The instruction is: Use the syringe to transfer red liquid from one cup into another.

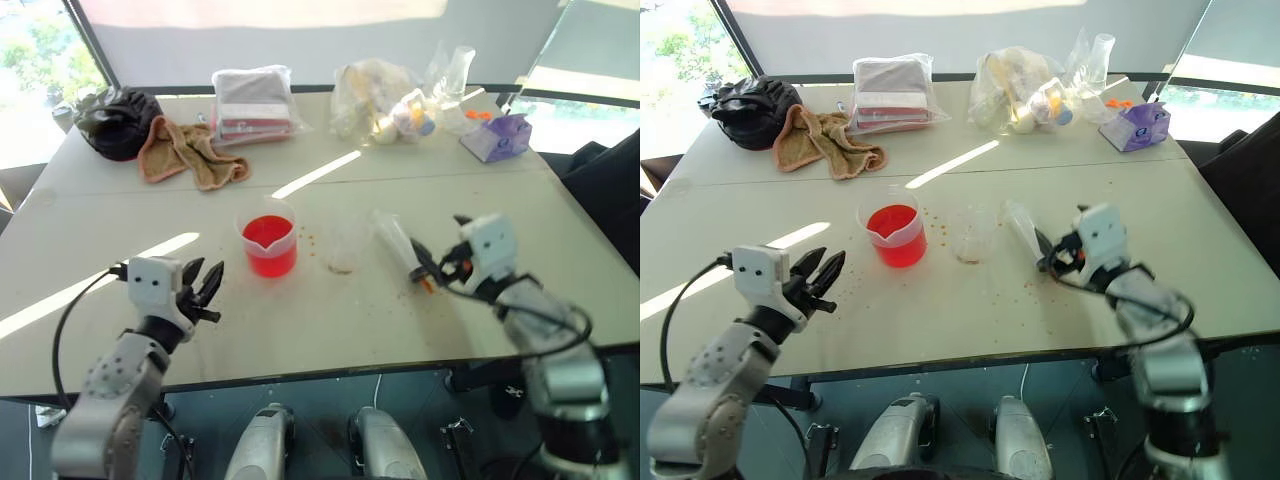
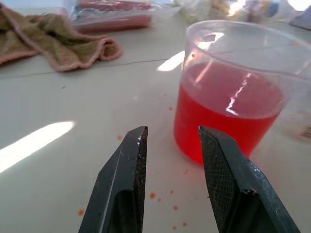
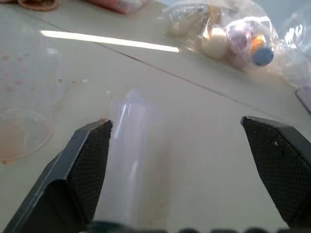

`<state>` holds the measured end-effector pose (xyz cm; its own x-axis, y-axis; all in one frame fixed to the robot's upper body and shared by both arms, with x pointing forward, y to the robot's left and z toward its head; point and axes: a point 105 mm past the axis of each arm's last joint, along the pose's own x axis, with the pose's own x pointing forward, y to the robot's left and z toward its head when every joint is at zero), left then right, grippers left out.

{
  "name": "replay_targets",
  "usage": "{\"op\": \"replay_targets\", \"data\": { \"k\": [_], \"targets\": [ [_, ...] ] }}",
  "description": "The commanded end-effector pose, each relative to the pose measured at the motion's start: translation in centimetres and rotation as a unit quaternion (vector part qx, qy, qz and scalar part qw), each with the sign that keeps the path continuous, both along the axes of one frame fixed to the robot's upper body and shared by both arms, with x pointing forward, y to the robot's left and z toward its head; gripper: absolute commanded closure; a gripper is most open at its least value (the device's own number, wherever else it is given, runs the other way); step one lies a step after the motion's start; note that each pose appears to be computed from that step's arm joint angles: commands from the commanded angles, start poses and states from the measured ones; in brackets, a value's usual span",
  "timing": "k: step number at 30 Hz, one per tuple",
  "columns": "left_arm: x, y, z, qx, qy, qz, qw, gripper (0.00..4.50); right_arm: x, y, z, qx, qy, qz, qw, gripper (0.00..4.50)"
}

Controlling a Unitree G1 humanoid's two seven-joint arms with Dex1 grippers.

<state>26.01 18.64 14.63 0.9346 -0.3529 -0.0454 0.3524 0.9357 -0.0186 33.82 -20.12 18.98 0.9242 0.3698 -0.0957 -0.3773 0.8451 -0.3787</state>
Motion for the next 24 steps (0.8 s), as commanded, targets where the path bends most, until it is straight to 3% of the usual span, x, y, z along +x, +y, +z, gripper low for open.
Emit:
{"op": "replay_targets", "data": {
  "k": [1, 5, 8, 11, 18, 24],
  "targets": [
    [-1.2, -1.6, 1.1, -0.006, 0.011, -0.107, 0.994, 2.77, 1.4, -0.6, 1.8, 0.010, 0.063, 0.023, 0.998, 0.09],
    [-1.3, -0.8, 4.0, 0.031, 0.003, -0.197, 0.980, 2.77, 3.4, -0.3, 5.0, 0.036, 0.144, 0.020, 0.989, 0.09],
    [-1.1, -1.0, 7.4, 0.047, -0.007, -0.272, 0.961, 2.77, 3.7, 0.8, 5.6, -0.032, 0.203, 0.027, 0.978, 0.09],
    [-1.3, -1.6, 10.0, 0.082, -0.004, -0.343, 0.936, 2.77, 4.4, 1.5, 6.4, -0.039, 0.257, 0.016, 0.966, 0.09],
    [-1.5, -2.6, 12.7, 0.138, 0.007, -0.439, 0.888, 2.77, 5.7, 3.3, 5.3, -0.013, 0.389, -0.050, 0.920, 0.09],
    [-0.2, -2.7, 13.5, 0.161, -0.012, -0.446, 0.880, 2.77, 6.2, 5.2, 3.3, -0.026, 0.443, -0.059, 0.894, 0.09]
  ]
}}
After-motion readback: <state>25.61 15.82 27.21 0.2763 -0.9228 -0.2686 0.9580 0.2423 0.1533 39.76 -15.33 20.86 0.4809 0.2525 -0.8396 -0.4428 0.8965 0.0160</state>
